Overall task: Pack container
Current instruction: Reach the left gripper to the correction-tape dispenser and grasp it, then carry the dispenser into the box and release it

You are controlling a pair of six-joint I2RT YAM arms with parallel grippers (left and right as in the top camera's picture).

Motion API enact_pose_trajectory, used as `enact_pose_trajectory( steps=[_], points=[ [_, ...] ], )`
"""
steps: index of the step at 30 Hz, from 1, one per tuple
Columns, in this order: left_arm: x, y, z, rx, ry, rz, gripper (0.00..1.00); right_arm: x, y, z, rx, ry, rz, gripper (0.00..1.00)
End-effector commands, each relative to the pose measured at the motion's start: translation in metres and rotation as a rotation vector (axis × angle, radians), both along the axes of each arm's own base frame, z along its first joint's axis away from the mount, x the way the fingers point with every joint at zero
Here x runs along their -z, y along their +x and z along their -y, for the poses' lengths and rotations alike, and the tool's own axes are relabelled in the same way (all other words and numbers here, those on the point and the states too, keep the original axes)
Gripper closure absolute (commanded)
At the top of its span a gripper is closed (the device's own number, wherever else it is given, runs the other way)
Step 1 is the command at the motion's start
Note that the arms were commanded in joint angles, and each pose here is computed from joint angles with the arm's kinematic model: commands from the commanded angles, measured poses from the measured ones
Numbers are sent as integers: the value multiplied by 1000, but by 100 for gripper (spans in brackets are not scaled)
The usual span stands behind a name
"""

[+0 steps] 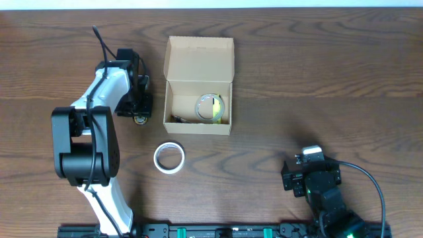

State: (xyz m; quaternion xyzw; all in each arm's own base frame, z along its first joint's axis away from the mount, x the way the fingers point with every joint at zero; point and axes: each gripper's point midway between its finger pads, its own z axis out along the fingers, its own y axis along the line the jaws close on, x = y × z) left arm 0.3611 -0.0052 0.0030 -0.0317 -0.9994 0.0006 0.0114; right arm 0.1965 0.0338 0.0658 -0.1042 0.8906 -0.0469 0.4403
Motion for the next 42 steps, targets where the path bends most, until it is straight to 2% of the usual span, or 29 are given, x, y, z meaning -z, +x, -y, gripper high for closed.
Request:
enact_pose_trajectory(
  steps=[1,6,12,19,27,30,36,42],
  points=[
    [1,3,-1,15,15,-2,57,0,1,3,11,-11,6,1],
    [1,3,-1,-1,10,0,70,0,1,3,11,-11,6,1],
    [-18,9,-2,-10,11,54,72,0,1,3,11,-11,6,1],
    [-100,21,-5,-18,11,282,72,0,1,3,11,-11,6,1],
    [-171,16,5,4,-9,481,71,0,0,3,11,-11,5,1],
    [-182,17,24,55,-22,511,70,0,1,3,11,-11,6,1],
    [-188,22,101,242,-81,569,70,0,1,3,11,-11,6,1],
    [-164,16,155,367,-128,496,69,0,1,3,11,-11,6,1]
  ],
)
